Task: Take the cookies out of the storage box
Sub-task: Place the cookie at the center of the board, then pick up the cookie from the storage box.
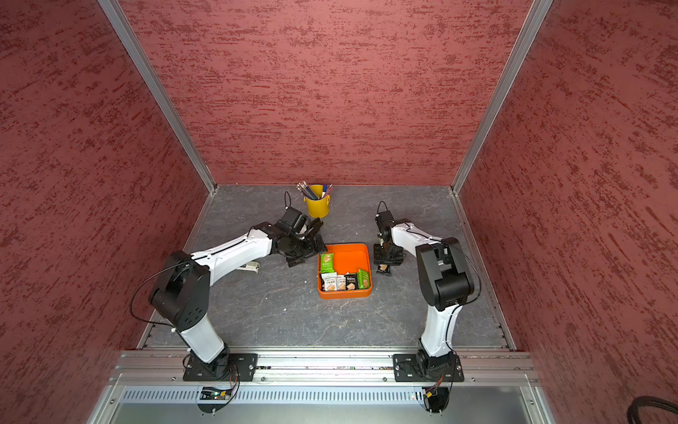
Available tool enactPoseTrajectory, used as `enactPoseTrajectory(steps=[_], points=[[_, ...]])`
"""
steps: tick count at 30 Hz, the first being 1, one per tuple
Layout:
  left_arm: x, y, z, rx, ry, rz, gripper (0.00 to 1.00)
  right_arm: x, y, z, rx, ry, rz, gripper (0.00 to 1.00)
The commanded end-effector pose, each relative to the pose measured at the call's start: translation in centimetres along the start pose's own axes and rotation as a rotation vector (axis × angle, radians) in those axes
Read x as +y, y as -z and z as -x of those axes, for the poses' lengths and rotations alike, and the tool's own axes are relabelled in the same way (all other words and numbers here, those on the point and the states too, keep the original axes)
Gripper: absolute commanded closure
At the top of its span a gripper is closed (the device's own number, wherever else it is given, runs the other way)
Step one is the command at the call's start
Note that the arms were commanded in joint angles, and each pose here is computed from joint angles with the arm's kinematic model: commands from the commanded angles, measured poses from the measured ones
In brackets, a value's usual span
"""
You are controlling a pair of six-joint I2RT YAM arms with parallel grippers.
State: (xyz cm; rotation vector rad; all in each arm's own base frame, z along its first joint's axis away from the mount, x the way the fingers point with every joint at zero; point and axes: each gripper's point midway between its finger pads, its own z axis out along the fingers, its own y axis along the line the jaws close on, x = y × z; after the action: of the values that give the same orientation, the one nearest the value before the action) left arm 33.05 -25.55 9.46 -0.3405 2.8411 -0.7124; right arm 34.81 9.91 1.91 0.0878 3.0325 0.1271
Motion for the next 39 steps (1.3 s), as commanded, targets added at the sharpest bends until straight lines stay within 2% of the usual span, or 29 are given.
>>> enactPoseTrajectory(steps=[1,11,17,20,30,39], points=[[-0.4,0.6,0.3,-0.014,-0.02,-0.001,0.0,-0.1,1.8,0.8,-0.056,-0.008,0.01,0.43],[0.3,0.3,-0.2,0.013,0.021,-0.063,0.0,3.8,8.8,-1.7,-0.107,0.004,0.219,0.42],[1.2,0.3,-0.2,0.018,0.037,-0.075,0.0,6.8,11.3,-4.7,-0.114,0.049,0.306,0.41],[1.6,0.2,-0.3,0.017,0.045,-0.076,0.0,8.1,11.9,-6.5,-0.113,0.079,0.31,0.37],[2.7,0.5,-1.6,0.025,0.056,-0.075,0.0,11.8,9.6,-11.2,-0.037,0.17,0.287,0.35],[3.7,0.9,-2.5,0.023,0.069,-0.07,0.0,12.6,6.9,-10.9,-0.019,0.198,0.191,0.35]])
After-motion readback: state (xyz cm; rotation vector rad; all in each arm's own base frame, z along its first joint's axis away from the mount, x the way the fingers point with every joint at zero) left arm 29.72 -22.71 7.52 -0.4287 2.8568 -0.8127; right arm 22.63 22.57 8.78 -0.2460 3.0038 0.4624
